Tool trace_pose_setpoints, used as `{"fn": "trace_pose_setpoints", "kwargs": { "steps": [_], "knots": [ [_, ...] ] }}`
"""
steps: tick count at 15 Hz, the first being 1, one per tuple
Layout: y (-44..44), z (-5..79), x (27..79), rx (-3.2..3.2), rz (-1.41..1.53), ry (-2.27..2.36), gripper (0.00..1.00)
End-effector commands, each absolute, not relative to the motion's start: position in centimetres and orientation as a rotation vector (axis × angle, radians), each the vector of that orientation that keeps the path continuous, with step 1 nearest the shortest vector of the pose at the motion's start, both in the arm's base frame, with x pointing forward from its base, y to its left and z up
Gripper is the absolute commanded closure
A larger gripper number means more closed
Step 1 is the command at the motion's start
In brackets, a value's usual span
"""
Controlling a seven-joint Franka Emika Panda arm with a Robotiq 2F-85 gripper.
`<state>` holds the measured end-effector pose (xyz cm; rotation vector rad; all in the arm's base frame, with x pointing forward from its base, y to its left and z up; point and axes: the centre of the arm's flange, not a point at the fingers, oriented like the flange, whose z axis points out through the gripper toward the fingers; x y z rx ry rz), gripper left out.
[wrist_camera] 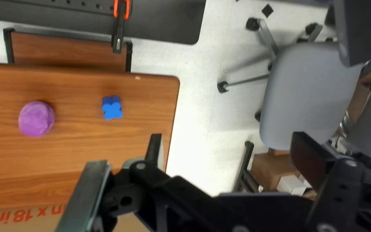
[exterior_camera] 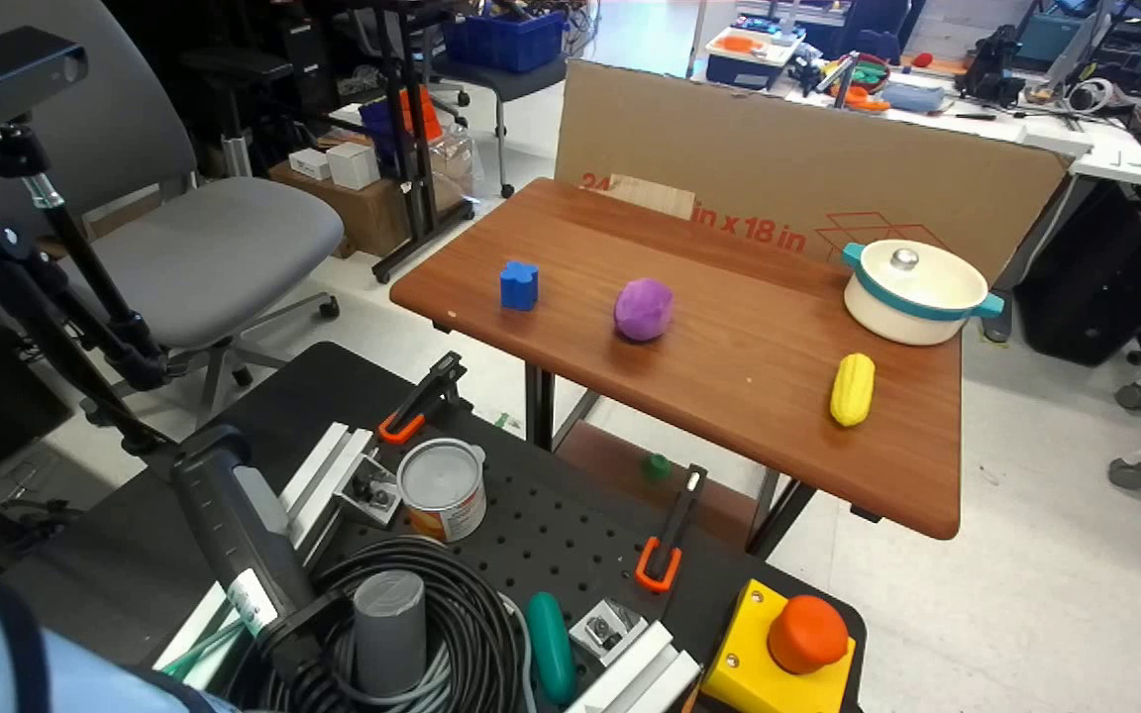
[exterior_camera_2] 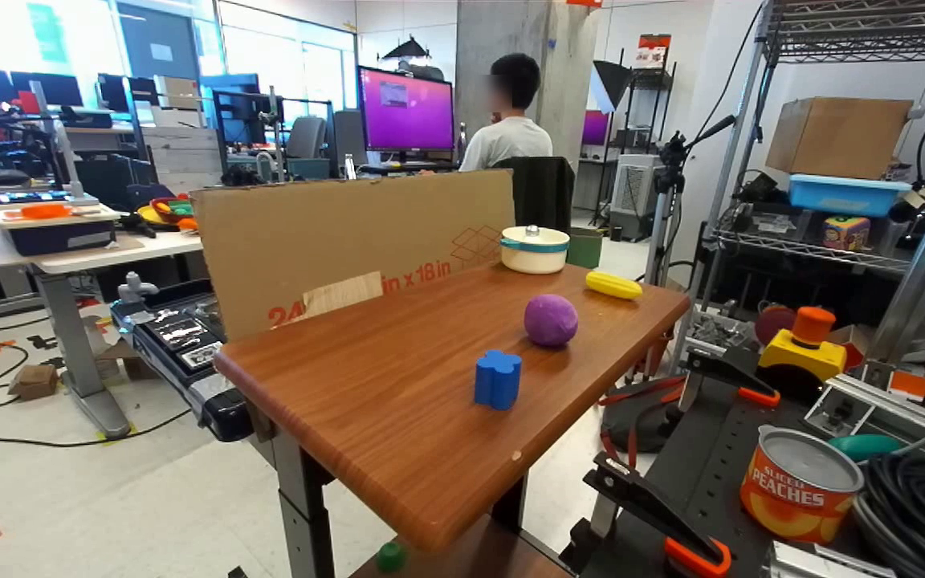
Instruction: Take the cellar in the pot and put it on the table
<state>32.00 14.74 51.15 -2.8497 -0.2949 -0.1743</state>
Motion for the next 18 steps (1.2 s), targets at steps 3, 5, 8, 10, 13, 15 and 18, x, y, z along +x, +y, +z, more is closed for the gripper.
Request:
{"fn": "trace_pose_setpoints", "kwargs": {
  "steps": [3, 5, 8, 10, 13, 15, 18],
  "knots": [
    [4.9, 54.7, 42.9, -2.797, -0.586, 0.002, 0.0],
    [0.2, 55.0, 46.3, -2.79, -0.72, 0.14, 0.0],
    [-6.8, 54.5, 50.8, -2.767, -0.872, 0.327, 0.0],
    [-11.4, 53.4, 53.4, -2.748, -0.948, 0.459, 0.0],
    [-16.3, 51.0, 55.4, -2.752, -1.038, 0.622, 0.0],
    [-18.2, 48.9, 56.5, -2.762, -1.056, 0.692, 0.0],
    [-19.7, 45.7, 57.7, -2.781, -1.021, 0.78, 0.0]
  ]
}}
